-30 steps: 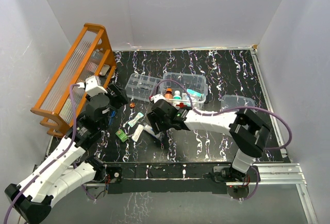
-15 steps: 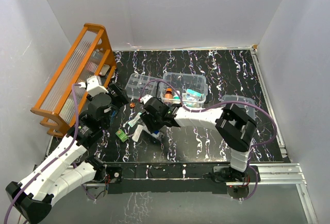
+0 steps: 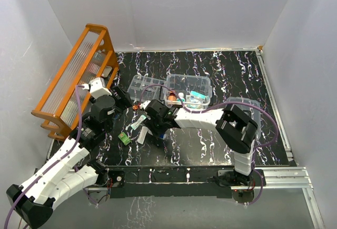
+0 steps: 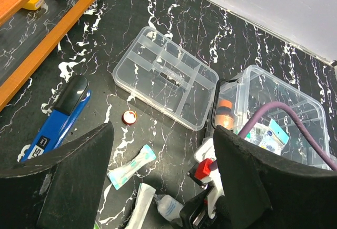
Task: Organize the medicine kit
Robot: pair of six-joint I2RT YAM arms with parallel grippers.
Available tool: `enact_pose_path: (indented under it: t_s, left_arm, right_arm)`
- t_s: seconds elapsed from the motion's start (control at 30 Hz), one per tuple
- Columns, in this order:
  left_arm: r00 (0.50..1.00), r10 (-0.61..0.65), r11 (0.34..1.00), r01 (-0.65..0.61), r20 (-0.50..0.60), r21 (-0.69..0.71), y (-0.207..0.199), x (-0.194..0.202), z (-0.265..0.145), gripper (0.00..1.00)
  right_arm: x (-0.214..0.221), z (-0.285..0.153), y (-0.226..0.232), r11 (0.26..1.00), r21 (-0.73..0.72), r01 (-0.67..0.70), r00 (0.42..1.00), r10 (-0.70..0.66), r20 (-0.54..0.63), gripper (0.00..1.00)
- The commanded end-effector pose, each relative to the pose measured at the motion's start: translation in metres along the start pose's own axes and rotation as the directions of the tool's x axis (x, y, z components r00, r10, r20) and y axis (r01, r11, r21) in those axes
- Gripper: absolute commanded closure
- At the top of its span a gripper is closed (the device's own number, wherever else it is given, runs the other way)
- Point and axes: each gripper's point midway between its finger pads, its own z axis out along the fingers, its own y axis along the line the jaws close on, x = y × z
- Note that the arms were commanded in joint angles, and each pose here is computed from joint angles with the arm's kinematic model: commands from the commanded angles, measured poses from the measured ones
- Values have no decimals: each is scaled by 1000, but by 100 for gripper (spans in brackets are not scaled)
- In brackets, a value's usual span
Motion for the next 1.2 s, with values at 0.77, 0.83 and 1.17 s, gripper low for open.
enact_pose_path:
  t_s: [0.77, 0.83, 1.17]
  left_arm:
    - [982, 25, 1000, -26, 185, 2, -11, -64, -8, 25]
    - [985, 36, 999, -39, 169, 15, -15, -58, -3, 25]
    - [997, 55, 997, -58, 45, 59, -32, -19, 20, 25]
  right_arm:
    - [-153, -167, -78, 993, 118, 22, 873, -77, 482, 84]
    - [-156, -175, -101, 990, 139, 9, 868, -77, 491, 84]
    - [-141, -158, -179, 958, 226, 176, 899, -250, 360, 84]
